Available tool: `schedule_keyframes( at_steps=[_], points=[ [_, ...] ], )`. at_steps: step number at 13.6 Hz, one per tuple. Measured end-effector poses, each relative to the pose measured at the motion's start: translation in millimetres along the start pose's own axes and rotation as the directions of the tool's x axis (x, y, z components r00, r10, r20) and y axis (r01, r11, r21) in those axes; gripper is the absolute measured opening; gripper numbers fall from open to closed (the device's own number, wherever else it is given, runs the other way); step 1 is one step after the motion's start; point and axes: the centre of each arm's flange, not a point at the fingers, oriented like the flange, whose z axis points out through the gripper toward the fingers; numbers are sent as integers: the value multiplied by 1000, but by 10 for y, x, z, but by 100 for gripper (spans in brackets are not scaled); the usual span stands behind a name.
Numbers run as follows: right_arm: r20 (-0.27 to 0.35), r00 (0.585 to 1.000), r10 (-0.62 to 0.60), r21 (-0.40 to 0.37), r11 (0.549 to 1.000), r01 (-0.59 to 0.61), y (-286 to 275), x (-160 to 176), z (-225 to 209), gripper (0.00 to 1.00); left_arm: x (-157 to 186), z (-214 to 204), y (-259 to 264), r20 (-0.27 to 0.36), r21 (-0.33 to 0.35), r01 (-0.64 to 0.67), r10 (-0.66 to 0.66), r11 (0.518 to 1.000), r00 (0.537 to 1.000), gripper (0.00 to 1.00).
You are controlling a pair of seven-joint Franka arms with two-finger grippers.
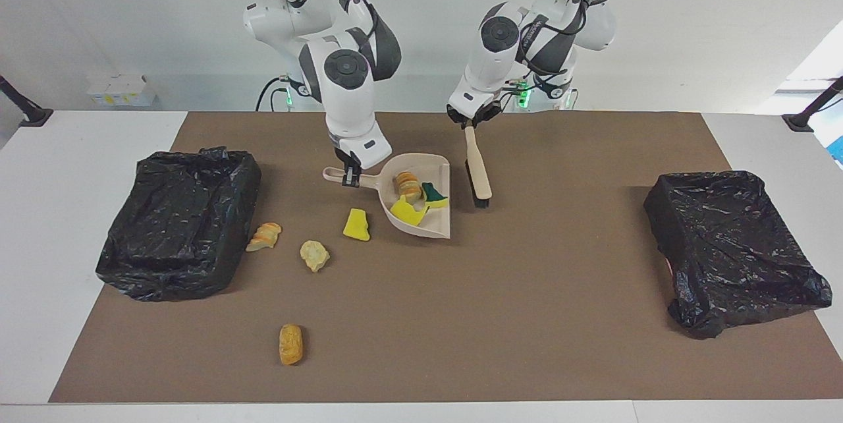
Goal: Sweep and dump trash in bin
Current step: 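Sweep sponge and bread pieces into the dustpan with the left gripper's brush, then carry the loaded dustpan with the right gripper over the nearer bin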
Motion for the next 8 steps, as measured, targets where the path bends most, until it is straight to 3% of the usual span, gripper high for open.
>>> schedule_keyframes(
  at_steps=[8],
  points=[
    [-34, 990, -135, 25, 990, 135, 457, -1408, -352, 31, -903, 388, 397, -97, 25, -15, 17, 1000, 995, 27]
  ],
)
